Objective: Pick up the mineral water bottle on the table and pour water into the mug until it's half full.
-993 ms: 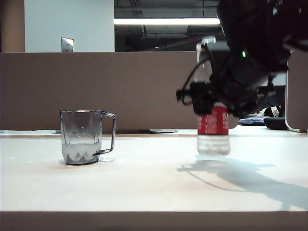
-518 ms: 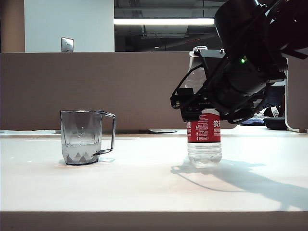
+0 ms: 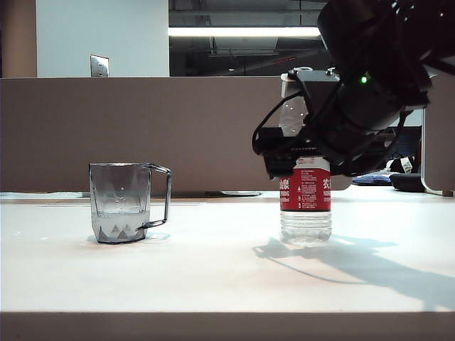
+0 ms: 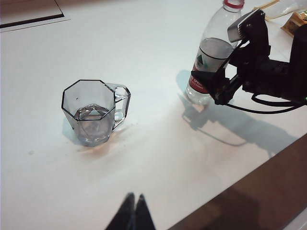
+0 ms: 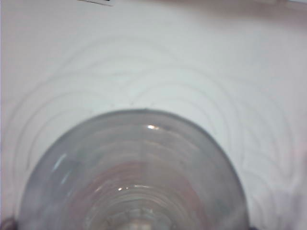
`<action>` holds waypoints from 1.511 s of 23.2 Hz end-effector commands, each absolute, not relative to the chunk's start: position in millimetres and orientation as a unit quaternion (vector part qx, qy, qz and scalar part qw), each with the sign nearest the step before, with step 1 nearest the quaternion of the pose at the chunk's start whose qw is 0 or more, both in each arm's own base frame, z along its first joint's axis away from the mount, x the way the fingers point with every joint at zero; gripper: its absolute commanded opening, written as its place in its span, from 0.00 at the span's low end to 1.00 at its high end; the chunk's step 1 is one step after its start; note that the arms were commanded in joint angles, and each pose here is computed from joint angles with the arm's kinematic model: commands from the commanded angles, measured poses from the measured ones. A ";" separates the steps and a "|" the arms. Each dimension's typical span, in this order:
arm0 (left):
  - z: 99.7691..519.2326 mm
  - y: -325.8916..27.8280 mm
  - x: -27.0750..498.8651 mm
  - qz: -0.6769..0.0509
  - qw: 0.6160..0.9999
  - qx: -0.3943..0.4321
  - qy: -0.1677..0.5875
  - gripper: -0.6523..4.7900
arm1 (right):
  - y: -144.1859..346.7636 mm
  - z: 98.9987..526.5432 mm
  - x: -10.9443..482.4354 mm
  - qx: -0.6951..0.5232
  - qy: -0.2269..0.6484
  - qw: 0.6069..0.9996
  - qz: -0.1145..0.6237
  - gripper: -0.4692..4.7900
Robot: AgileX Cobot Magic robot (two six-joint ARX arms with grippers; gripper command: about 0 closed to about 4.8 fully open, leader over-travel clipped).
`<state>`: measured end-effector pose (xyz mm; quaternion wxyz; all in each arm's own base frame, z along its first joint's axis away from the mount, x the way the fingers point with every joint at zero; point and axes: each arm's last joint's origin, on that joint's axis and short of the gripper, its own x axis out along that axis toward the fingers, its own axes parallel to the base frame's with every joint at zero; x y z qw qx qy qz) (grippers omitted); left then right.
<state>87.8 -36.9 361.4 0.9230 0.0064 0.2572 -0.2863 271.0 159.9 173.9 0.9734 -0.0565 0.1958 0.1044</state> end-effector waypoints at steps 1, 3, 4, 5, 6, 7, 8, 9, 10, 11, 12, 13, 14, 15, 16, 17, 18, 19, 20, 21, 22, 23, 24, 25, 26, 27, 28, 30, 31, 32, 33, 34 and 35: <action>363.6 -36.9 86.8 -0.290 0.924 0.008 0.250 0.11 | 157.0 182.7 266.2 -0.063 0.203 0.972 0.102 0.93; 363.6 -36.9 86.8 -0.290 0.924 0.008 0.250 0.11 | 153.5 188.9 260.7 -0.070 0.216 0.969 0.101 0.93; 363.6 -36.9 86.8 -0.290 0.924 0.007 0.250 0.11 | 151.3 192.5 257.2 -0.073 0.223 0.967 0.100 0.93; 363.6 -36.9 86.8 -0.290 0.924 0.008 0.250 0.11 | 150.0 194.8 255.4 -0.074 0.226 0.966 0.100 0.93; 363.6 -36.9 86.8 -0.290 0.924 0.007 0.250 0.11 | 149.2 196.9 253.9 -0.075 0.227 0.966 0.100 0.93; 363.6 -36.9 86.8 -0.290 0.924 0.007 0.251 0.11 | 147.7 199.8 251.6 -0.076 0.229 0.965 0.100 0.93; 363.6 -36.9 86.8 -0.290 0.924 0.007 0.250 0.11 | 146.9 201.4 250.3 -0.076 0.230 0.965 0.100 0.93; 363.6 -36.9 86.8 -0.290 0.924 0.007 0.250 0.11 | 145.8 202.8 248.5 -0.078 0.234 0.964 0.101 0.93; 363.6 -36.9 86.8 -0.290 0.924 0.007 0.250 0.11 | 144.8 203.9 246.9 -0.080 0.238 0.963 0.100 0.93; 363.6 -36.9 86.8 -0.290 0.924 0.007 0.250 0.11 | 144.1 204.4 245.8 -0.082 0.242 0.962 0.100 0.93; 363.6 -36.9 86.8 -0.290 0.924 0.008 0.250 0.11 | 143.1 205.9 244.0 -0.083 0.245 0.961 0.100 0.93; 363.5 -36.9 86.9 -0.290 0.924 0.008 0.250 0.11 | 142.1 207.3 242.4 -0.084 0.247 0.960 0.100 0.93; 363.6 -36.9 86.8 -0.290 0.924 0.008 0.250 0.11 | 141.0 209.2 240.7 -0.085 0.249 0.960 0.100 0.93; 363.5 -36.9 86.9 -0.290 0.924 0.008 0.250 0.11 | 139.6 211.8 238.4 -0.085 0.250 0.959 0.100 0.93; 363.6 -36.9 86.9 -0.290 0.924 0.008 0.250 0.11 | 137.9 215.4 235.7 -0.085 0.249 0.959 0.100 0.93; 363.7 -36.9 86.9 -0.290 0.924 0.008 0.250 0.11 | 134.9 221.2 230.7 -0.086 0.250 0.959 0.101 0.93; 363.6 -36.9 86.9 -0.290 0.924 0.008 0.250 0.11 | 132.8 225.2 227.4 -0.085 0.250 0.959 0.101 0.93; 363.7 -36.9 86.9 -0.290 0.924 0.008 0.250 0.11 | 129.1 232.1 221.6 -0.084 0.247 0.960 0.101 0.93; 363.7 -36.9 86.9 -0.290 0.924 0.008 0.250 0.11 | 127.1 235.9 218.5 -0.083 0.245 0.961 0.101 0.93; 363.6 -36.9 86.9 -0.290 0.924 0.008 0.250 0.11 | 125.1 239.6 215.3 -0.082 0.243 0.961 0.101 0.93; 363.6 -36.9 86.8 -0.290 0.924 0.008 0.250 0.11 | 122.4 244.5 210.7 -0.080 0.240 0.962 0.104 0.93; 363.5 -36.9 86.9 -0.290 0.924 0.007 0.250 0.11 | 117.9 252.6 202.0 -0.072 0.237 0.963 0.109 0.93; 363.4 -36.9 86.8 -0.290 0.924 0.007 0.251 0.11 | 115.4 257.7 195.4 -0.069 0.236 0.962 0.118 0.92; 363.8 -36.9 87.0 -0.289 0.924 0.003 0.250 0.11 | 109.1 266.0 184.2 -0.058 0.234 0.962 0.129 0.87; 364.0 -37.0 87.2 -0.289 0.924 0.002 0.249 0.11 | 105.2 271.1 176.8 -0.047 0.234 0.961 0.138 0.84; 364.4 -37.2 87.8 -0.289 0.925 0.002 0.246 0.11 | 101.2 275.7 169.0 -0.036 0.234 0.960 0.151 0.82; 364.8 -37.5 89.0 -0.287 0.928 0.003 0.237 0.11 | 94.3 283.1 155.7 -0.012 0.233 0.957 0.173 0.75; 365.8 -36.4 88.7 -0.268 0.943 0.009 0.198 0.11 | 80.4 296.2 129.8 0.015 0.216 0.953 0.212 0.61; 365.7 -36.1 88.4 -0.263 0.948 0.013 0.182 0.11 | 76.9 299.9 122.8 0.022 0.207 0.951 0.227 0.57; 364.9 -35.8 88.3 -0.256 0.955 0.023 0.152 0.11 | 69.1 307.1 108.9 0.034 0.183 0.951 0.248 0.51; 363.6 -35.3 87.8 -0.251 0.957 0.025 0.141 0.11 | 65.3 310.8 102.6 0.040 0.167 0.952 0.254 0.48; 359.0 -35.4 88.4 -0.249 0.960 0.024 0.128 0.11 | 56.9 316.5 89.8 0.049 0.138 0.956 0.256 0.48; 355.5 -35.5 88.6 -0.250 0.959 0.024 0.129 0.11 | 52.1 318.6 82.8 0.053 0.125 0.957 0.256 0.48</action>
